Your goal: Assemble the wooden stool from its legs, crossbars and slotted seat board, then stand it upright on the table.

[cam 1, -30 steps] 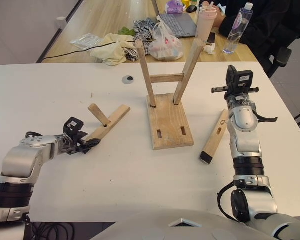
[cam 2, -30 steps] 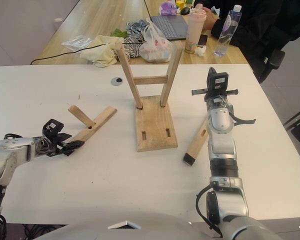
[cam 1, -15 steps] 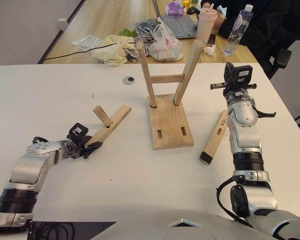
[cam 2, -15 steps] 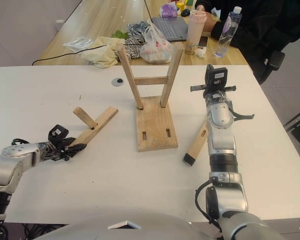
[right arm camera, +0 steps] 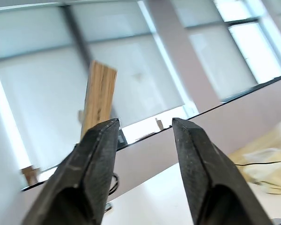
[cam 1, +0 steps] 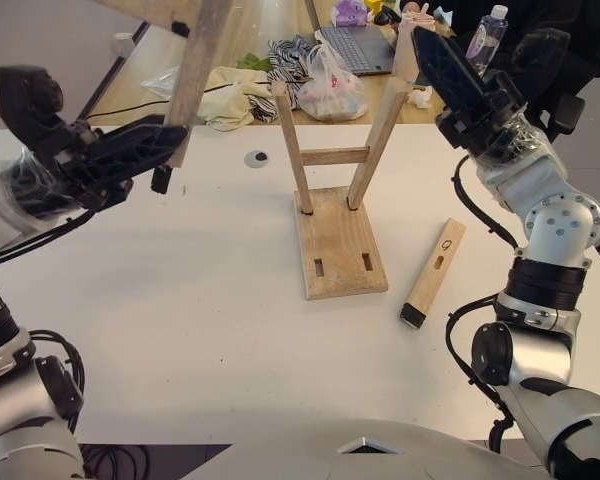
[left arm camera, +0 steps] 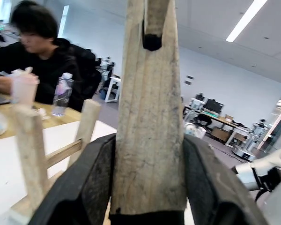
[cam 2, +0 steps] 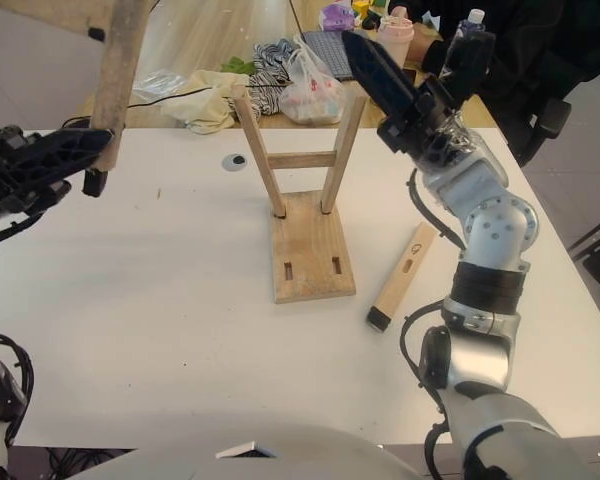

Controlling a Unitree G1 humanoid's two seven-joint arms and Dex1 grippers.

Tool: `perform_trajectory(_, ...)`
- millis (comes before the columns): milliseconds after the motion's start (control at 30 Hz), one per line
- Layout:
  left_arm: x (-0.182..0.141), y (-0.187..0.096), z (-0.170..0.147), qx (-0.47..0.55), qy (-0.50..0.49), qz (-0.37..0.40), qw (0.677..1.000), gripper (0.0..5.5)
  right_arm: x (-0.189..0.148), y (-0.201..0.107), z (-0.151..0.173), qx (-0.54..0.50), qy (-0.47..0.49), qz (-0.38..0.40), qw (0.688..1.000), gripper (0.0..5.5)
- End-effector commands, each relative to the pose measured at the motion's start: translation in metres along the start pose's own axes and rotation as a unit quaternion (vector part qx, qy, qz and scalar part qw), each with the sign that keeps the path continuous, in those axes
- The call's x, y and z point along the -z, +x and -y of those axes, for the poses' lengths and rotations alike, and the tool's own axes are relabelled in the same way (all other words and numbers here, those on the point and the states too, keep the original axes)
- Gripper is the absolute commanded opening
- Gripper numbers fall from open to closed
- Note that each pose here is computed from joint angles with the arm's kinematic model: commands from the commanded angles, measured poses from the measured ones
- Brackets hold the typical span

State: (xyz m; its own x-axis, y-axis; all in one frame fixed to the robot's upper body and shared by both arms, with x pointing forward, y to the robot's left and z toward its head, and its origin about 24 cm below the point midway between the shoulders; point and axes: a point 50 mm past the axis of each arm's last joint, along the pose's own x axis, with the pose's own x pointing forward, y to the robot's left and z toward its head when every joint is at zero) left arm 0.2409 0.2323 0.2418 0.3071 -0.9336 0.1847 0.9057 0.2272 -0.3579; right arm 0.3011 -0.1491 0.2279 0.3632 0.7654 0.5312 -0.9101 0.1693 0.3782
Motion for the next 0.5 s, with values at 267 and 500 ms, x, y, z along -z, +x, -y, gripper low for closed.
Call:
perform_trajectory(267, 0.069, 0.057, -0.005, 0.112, -0.079, -0.086, 0.987, 2.01, 0.008, 0.001, -0.018, -0.114, 0.125, -0.015, 0.985, 3.53)
perform_trajectory(500, 0.093, 0.059, -0.012, 0.088, -0.075, -0.111, 0.987, 2.01, -0.002, -0.007, -0.010, -0.114, 0.176, 0.005, 0.978, 2.82)
